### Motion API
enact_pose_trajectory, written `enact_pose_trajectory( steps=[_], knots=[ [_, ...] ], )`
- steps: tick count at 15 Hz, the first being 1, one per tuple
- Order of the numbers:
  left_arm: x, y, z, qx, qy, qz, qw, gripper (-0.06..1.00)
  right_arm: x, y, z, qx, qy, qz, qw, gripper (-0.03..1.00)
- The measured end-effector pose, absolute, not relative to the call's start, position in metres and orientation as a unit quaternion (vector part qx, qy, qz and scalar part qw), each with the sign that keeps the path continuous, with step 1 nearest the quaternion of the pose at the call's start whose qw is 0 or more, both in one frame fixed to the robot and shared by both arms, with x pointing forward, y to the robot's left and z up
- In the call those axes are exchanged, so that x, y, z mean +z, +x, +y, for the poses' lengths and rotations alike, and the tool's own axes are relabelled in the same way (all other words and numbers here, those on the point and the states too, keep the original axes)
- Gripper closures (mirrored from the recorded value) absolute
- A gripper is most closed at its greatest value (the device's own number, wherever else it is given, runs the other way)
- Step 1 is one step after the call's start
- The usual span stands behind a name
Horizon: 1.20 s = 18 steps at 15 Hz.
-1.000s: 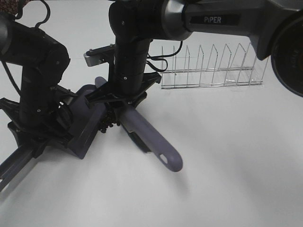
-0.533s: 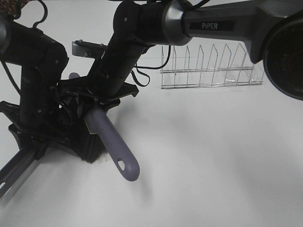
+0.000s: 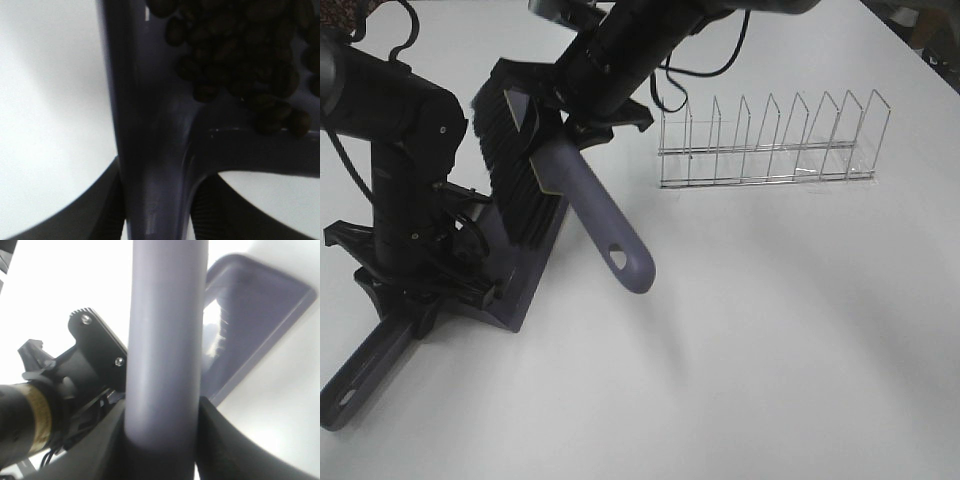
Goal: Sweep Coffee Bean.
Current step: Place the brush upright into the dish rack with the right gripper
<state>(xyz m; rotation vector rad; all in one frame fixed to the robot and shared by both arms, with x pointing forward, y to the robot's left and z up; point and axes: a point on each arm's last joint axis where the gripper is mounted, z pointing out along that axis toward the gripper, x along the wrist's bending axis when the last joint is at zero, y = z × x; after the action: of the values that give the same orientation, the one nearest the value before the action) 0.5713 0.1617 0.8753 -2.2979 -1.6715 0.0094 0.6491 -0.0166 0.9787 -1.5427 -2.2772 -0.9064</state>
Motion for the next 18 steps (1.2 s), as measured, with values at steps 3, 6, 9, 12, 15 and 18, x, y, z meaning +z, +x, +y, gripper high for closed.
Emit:
enact_pose_trajectory(
  steps=[3, 6, 9, 12, 15, 18],
  knots=[
    [0.877, 0.571, 0.162, 0.002, -0.798, -0.584, 0.147, 0.61, 1.005, 0.649, -0.042, -0.279, -0.516, -0.807, 0.069, 0.66],
    [0.891, 0.574, 0.167, 0.012, -0.78, -0.614, 0.12, 0.61, 1.027, 0.64, -0.064, -0.208, -0.509, -0.835, 0.0, 0.66],
    [0.919, 0.58, 0.186, 0.026, -0.756, -0.651, 0.066, 0.61, 1.05, 0.619, -0.095, -0.12, -0.518, -0.845, -0.06, 0.66],
    [0.929, 0.577, 0.193, 0.026, -0.754, -0.655, 0.052, 0.61, 1.061, 0.595, -0.11, -0.105, -0.518, -0.846, -0.069, 0.66],
    [0.929, 0.562, 0.195, 0.04, -0.756, -0.651, 0.049, 0.61, 1.056, 0.565, -0.133, -0.066, -0.527, -0.843, -0.082, 0.66],
    [0.923, 0.555, 0.198, 0.045, -0.758, -0.648, 0.058, 0.61, 1.043, 0.547, -0.148, -0.043, -0.54, -0.836, -0.092, 0.66]
  ],
)
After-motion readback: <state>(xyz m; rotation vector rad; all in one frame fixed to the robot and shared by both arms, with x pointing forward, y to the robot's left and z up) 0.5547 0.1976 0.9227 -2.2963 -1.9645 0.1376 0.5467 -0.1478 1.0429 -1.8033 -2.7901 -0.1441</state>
